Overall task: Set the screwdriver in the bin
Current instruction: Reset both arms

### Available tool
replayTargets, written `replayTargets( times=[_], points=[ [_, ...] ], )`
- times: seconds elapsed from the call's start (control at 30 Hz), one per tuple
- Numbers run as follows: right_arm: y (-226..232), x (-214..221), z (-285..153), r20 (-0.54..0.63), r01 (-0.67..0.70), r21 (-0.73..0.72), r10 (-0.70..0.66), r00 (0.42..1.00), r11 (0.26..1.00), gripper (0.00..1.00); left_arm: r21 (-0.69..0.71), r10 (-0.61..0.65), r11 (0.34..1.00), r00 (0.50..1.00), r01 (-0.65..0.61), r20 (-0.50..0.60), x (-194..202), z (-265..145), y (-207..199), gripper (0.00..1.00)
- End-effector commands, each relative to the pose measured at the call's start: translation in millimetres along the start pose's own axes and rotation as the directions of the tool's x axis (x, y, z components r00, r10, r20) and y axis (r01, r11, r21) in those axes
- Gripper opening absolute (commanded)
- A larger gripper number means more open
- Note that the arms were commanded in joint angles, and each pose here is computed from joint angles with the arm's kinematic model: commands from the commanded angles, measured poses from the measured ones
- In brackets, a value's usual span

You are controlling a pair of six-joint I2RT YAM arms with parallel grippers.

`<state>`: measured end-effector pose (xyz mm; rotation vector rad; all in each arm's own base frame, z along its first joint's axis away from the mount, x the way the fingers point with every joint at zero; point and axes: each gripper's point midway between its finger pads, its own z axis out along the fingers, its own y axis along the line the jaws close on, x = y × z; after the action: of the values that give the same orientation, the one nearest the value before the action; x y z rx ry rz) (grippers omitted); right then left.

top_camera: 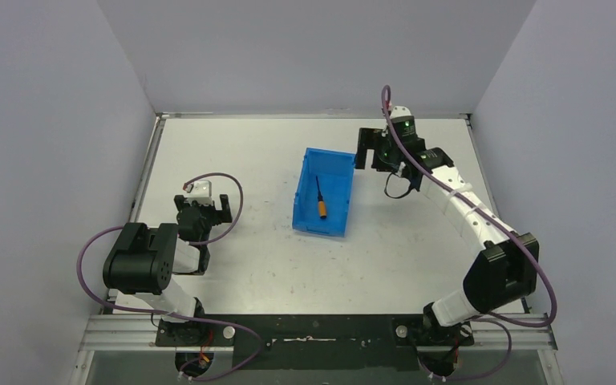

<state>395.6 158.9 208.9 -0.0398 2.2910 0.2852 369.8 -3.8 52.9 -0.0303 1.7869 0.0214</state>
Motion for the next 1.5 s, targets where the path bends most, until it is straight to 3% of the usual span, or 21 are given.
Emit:
replayTargets(
  times=[0.0, 0.33, 0.6, 0.87, 1.47],
  points=[
    [-24.6, -31.2, -12.8, 0.182, -0.014, -0.037, 0.02, 0.983, 0.999, 1.0, 0.006, -0.009, 1.0, 0.997, 0.009, 0.081, -23.3, 6.2, -1.1, 0.97],
    [-121.4, 18.1, -16.7, 0.382, -0.121, 0.073, 0.084, 0.92, 0.99, 1.0, 0.006, -0.009, 1.0, 0.996, 0.008, 0.084, -24.4, 6.3, -1.1, 0.97],
    [-161.6, 71.2, -24.4, 0.452, -0.18, 0.199, 0.073, 0.889, 0.963, 1.0, 0.006, -0.009, 1.0, 0.997, 0.008, 0.081, -23.2, 6.2, -1.1, 0.97],
    [-177.5, 108.6, -39.1, 0.499, -0.207, 0.263, 0.051, 0.865, 0.942, 1.0, 0.004, -0.01, 1.0, 0.996, 0.01, 0.084, -24.0, 6.3, -0.5, 0.97],
    [-177.2, 109.2, -61.1, 0.575, -0.214, 0.259, 0.027, 0.817, 0.942, 1.0, 0.006, -0.01, 1.0, 0.996, 0.009, 0.085, -24.1, 6.6, -0.8, 0.97]
  ],
)
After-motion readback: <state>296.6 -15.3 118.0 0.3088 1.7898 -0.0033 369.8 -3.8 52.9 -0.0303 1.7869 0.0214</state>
